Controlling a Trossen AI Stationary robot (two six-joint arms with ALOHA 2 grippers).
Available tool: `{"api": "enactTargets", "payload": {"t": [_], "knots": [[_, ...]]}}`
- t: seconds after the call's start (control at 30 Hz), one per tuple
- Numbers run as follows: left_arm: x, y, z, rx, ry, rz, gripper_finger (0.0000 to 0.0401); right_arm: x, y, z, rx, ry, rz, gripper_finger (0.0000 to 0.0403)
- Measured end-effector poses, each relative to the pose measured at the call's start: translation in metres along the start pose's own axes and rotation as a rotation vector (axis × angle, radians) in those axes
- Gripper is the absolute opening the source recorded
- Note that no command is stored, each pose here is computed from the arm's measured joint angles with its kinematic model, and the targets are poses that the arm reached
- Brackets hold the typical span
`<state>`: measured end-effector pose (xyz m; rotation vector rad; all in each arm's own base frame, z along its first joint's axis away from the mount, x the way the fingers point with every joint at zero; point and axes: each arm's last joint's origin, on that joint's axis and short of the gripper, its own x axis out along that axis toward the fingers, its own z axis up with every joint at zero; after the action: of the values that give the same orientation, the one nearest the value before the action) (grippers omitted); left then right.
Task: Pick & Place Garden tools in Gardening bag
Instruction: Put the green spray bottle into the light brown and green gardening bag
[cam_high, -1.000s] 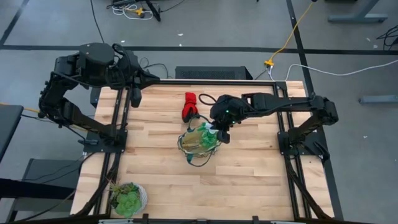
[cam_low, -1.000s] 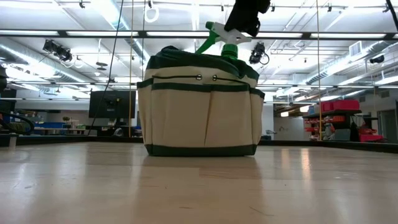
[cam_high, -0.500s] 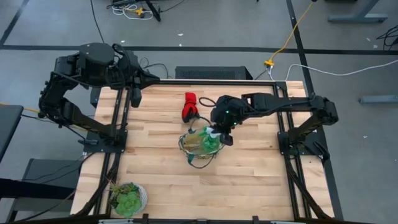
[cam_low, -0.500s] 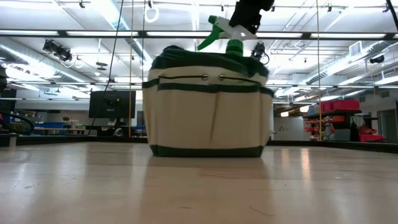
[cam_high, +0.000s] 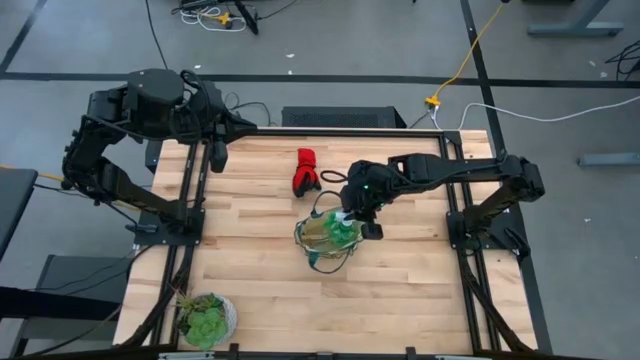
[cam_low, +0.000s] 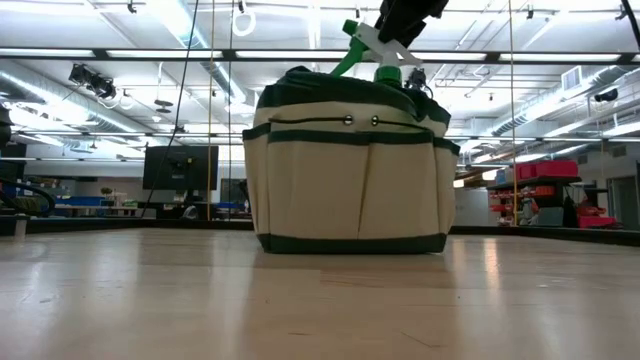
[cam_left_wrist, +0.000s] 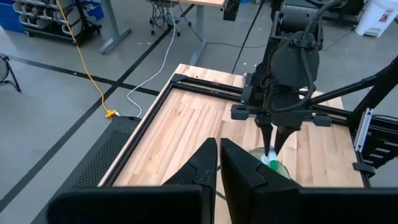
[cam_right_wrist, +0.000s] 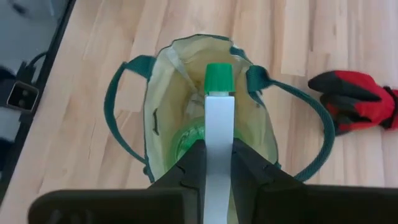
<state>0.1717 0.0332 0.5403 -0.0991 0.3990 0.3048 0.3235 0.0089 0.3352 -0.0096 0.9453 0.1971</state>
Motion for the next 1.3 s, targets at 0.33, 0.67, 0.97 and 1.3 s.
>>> {"api": "enactTargets", "payload": {"t": [0.33,0.67,0.97,1.3], "knots": [[0.0000,0.0000,0.0000,-0.003,0.000,0.000,0.0025,-0.0002,-0.0006,0.0004,0.212,-0.005,-0.009,0.0048],[0.0000,0.0000,0.0000,-0.002,0.000,0.000,0.0025,0.0000,0.0008,0.0002,0.504,-0.003,-0.006,0.0048],[0.0000,0.0000,0.0000,0.000,0.000,0.000,0.0025,0.0000,0.0009,0.0004,0.445,-0.004,-0.005,0.0048],[0.0000,0.0000,0.0000,-0.002,0.000,-0.001,0.0025,-0.0003,0.0032,-0.0012,-0.104,0.005,0.069,0.0048]]}}
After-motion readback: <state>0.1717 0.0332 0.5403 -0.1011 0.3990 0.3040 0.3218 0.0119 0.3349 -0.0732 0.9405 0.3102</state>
